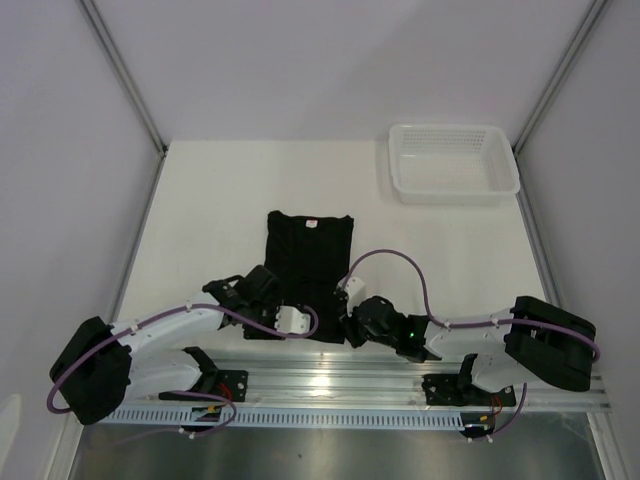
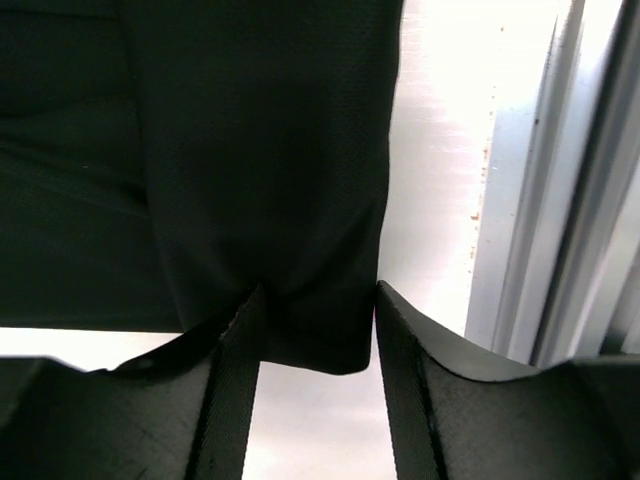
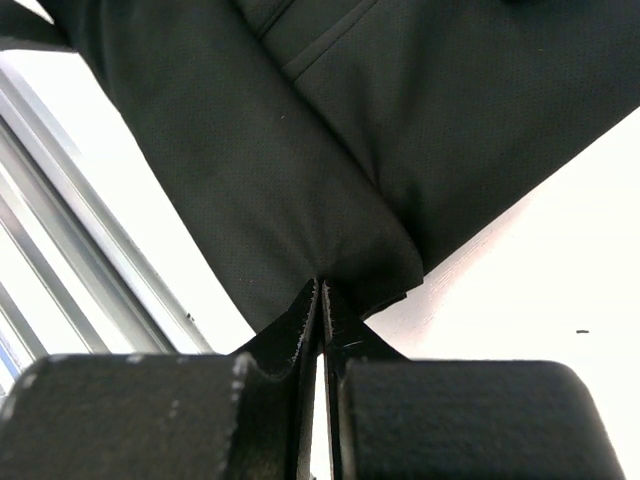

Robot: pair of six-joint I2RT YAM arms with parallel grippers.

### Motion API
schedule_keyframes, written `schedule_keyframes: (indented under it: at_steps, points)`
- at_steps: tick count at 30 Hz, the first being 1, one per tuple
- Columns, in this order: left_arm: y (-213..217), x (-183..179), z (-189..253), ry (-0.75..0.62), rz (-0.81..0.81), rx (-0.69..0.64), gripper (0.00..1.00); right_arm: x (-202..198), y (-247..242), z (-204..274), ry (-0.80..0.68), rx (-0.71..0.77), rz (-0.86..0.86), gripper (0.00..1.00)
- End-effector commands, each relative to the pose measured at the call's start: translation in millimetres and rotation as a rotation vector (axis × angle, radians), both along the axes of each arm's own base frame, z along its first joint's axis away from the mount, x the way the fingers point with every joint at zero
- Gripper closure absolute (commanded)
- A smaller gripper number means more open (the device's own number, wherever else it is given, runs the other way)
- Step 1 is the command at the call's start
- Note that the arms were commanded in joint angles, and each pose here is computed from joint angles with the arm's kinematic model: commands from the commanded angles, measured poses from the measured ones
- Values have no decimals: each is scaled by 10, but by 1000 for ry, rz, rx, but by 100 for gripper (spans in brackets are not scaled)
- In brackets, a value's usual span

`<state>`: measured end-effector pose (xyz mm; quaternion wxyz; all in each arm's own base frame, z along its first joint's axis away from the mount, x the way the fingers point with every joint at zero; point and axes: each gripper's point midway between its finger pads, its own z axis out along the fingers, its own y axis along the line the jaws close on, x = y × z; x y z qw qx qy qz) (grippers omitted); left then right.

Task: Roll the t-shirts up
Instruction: Roll the tshirt

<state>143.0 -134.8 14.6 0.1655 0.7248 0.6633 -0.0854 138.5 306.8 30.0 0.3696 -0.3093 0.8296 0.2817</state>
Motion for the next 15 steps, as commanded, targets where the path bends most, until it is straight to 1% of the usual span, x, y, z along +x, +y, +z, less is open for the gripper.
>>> schedule_keyframes:
  at_steps: [1, 6, 9, 10, 12, 13, 14, 15]
  points:
    - [115, -51, -122, 6, 36, 50, 50, 26, 37, 114, -31, 9, -12, 95]
    - [169, -100, -194, 25, 49, 74, 53, 0, 68, 145, -37, 4, 3, 93]
    - [158, -100, -166, 24, 60, 65, 69, -19, 76, 177, -48, -2, 28, 91]
    - [137, -96, -142, 27, 64, 57, 79, -30, 85, 202, -68, -8, 52, 91]
    - [116, -94, -98, 30, 70, 49, 87, -61, 85, 241, -98, -16, 87, 87]
    - [117, -122, -86, 42, 66, 46, 93, -80, 81, 297, -121, -10, 108, 86]
    - [82, -97, -44, 36, 66, 33, 96, -106, 77, 317, -162, -27, 157, 85]
    - [73, -109, -31, 44, 66, 30, 99, -180, 96, 345, -189, -30, 205, 80]
